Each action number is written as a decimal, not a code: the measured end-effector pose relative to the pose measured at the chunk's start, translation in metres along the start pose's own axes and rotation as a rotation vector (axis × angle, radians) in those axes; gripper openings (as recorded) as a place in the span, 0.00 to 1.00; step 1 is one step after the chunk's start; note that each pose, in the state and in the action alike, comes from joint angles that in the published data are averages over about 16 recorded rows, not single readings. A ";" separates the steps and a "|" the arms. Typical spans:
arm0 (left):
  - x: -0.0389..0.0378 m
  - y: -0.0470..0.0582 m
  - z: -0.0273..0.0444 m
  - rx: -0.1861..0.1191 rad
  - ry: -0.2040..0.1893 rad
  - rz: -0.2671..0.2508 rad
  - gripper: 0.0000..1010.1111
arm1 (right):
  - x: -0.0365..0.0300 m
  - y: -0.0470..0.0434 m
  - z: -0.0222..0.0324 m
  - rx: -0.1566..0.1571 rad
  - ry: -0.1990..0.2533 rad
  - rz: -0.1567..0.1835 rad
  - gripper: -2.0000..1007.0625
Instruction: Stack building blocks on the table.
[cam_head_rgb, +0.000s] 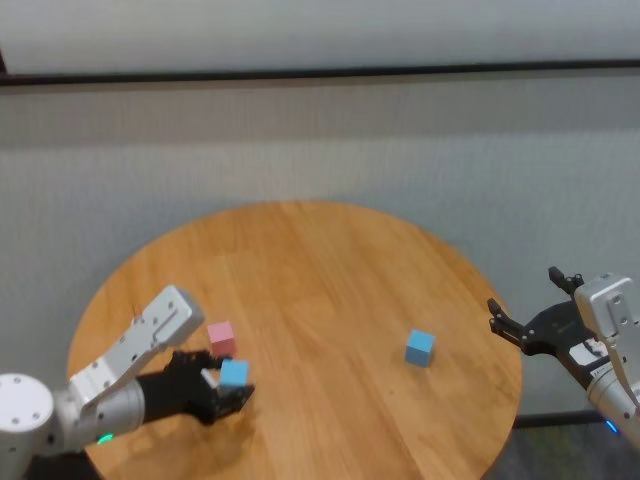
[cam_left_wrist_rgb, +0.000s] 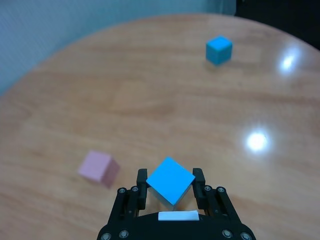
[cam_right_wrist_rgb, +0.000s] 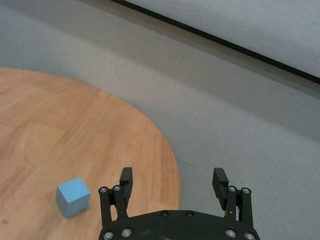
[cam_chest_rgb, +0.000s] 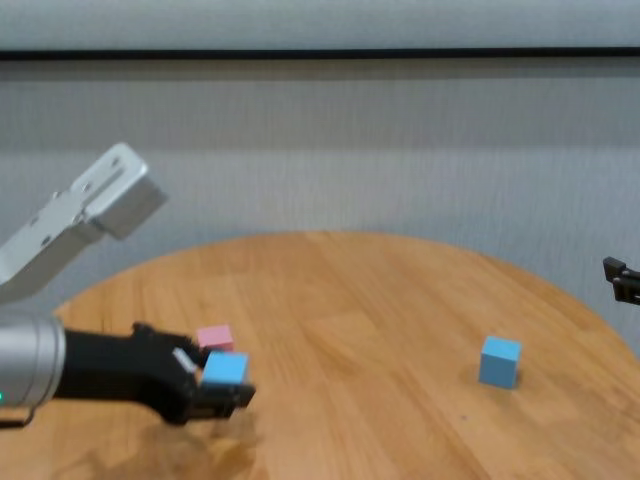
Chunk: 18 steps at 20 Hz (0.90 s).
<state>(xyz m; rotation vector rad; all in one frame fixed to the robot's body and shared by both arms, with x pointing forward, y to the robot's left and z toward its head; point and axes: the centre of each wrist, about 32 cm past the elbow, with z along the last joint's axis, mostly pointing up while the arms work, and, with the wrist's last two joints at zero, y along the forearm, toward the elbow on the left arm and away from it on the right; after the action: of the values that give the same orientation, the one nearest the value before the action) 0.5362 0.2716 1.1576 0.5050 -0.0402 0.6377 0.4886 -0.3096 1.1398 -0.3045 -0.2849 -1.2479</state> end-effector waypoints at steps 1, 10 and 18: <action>0.0000 -0.001 0.0035 -0.007 -0.011 0.011 0.56 | 0.0000 0.0000 0.0000 0.000 0.000 0.000 1.00; -0.0054 -0.023 0.0368 -0.047 -0.068 0.048 0.56 | 0.0000 0.0000 0.0000 0.000 0.000 0.000 1.00; -0.0105 -0.049 0.0546 -0.020 -0.060 0.032 0.56 | 0.0000 0.0000 0.0000 0.000 0.000 0.000 1.00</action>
<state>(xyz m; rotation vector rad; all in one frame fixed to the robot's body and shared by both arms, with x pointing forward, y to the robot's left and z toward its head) 0.5626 0.2067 1.1820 0.5049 -0.1116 0.6532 0.4886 -0.3096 1.1398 -0.3045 -0.2849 -1.2480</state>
